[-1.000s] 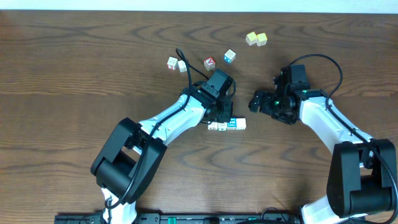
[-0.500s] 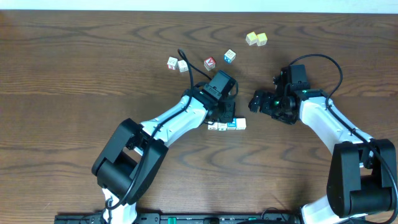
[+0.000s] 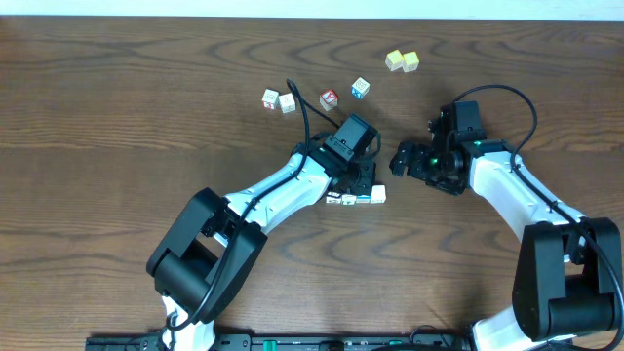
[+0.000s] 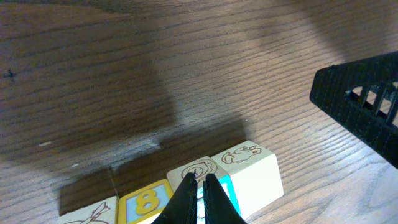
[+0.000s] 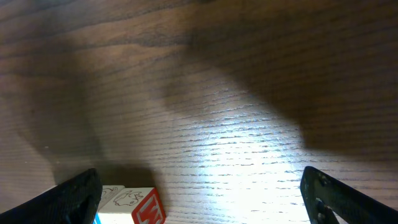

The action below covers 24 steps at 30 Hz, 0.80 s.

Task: Lift 4 blocks

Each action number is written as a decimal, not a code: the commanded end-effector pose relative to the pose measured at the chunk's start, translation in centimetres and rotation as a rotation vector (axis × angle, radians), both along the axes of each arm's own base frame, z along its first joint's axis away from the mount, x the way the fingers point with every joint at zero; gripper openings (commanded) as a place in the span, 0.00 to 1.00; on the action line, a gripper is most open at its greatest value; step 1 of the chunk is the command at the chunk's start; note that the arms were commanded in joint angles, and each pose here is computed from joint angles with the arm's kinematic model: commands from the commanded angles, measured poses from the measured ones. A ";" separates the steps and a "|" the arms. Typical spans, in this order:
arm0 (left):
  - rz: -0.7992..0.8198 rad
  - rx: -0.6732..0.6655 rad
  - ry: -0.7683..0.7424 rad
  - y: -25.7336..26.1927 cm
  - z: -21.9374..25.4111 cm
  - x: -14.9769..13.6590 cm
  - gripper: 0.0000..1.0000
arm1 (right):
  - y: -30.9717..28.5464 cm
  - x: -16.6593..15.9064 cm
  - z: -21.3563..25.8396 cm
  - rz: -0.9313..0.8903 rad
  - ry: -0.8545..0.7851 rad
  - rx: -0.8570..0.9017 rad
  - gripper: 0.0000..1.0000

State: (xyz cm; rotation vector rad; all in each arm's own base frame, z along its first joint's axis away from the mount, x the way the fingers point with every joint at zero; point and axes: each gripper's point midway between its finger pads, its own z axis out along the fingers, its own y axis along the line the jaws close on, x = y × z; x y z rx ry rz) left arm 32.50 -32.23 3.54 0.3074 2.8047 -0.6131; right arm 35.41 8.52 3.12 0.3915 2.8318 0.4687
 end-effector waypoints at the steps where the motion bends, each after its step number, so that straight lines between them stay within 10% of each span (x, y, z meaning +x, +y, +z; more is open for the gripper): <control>1: 0.015 0.005 -0.011 0.1 0.0 0.3 0.07 | 0.1 0.4 0.4 0.006 -0.019 -0.007 0.99; 24: 0.034 0.031 0.009 0.2 -2.2 0.5 0.07 | 0.1 0.4 0.4 0.006 -0.019 -0.007 0.99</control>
